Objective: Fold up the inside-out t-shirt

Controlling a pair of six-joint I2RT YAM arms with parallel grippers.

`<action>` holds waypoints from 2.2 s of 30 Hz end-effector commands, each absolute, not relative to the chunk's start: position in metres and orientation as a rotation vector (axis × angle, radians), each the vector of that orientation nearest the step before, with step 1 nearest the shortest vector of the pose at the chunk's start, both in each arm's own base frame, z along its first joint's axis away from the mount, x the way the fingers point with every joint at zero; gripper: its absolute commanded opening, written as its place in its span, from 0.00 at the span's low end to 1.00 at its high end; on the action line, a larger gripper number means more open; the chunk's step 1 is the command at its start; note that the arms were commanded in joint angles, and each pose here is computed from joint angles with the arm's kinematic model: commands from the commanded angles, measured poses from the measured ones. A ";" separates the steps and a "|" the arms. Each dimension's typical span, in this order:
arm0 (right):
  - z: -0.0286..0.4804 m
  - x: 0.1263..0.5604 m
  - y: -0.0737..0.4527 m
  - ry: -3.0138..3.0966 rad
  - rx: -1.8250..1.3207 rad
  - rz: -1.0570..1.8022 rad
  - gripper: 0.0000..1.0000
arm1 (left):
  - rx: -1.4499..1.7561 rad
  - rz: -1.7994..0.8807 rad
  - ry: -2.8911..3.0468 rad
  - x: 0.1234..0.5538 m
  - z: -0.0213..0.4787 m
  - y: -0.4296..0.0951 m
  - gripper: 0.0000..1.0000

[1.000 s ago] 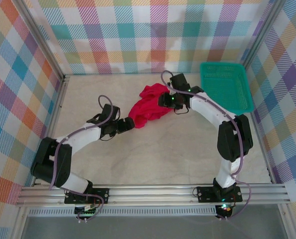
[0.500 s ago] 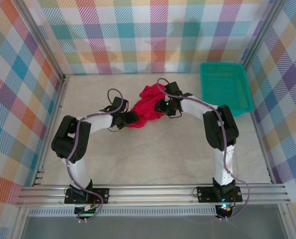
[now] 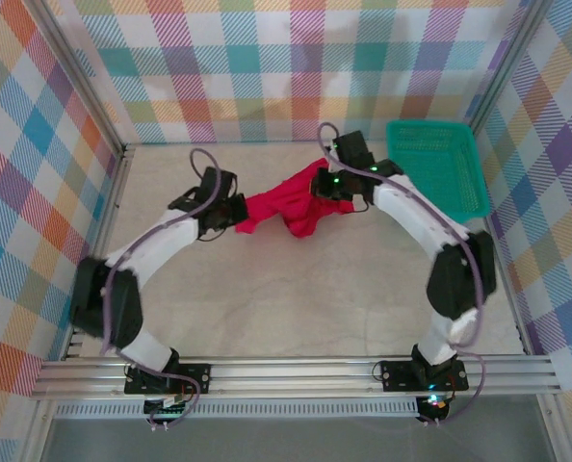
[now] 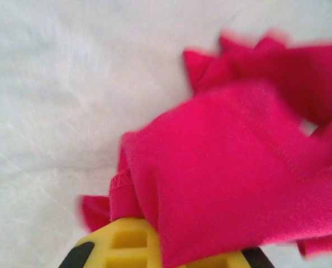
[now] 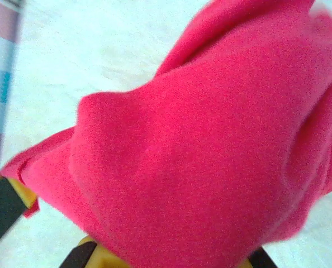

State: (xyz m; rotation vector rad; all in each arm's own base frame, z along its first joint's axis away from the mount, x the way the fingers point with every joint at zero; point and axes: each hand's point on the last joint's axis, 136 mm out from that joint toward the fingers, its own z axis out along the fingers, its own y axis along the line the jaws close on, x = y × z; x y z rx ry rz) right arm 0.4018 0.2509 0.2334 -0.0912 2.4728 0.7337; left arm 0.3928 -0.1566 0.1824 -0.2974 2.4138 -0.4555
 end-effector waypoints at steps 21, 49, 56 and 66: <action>0.235 0.508 0.208 2.603 -0.001 0.566 0.60 | -0.518 -0.075 2.554 0.447 0.196 -0.059 0.45; 0.068 0.363 0.286 2.784 -0.028 0.691 0.67 | -0.412 -0.345 2.815 0.385 0.028 -0.150 0.74; 0.084 0.373 0.278 2.772 -0.037 0.586 0.03 | -0.438 -0.260 2.787 0.390 0.029 -0.137 0.35; 0.214 0.344 0.234 2.582 -0.220 0.457 0.00 | -0.497 -0.068 2.516 0.362 0.151 -0.072 0.00</action>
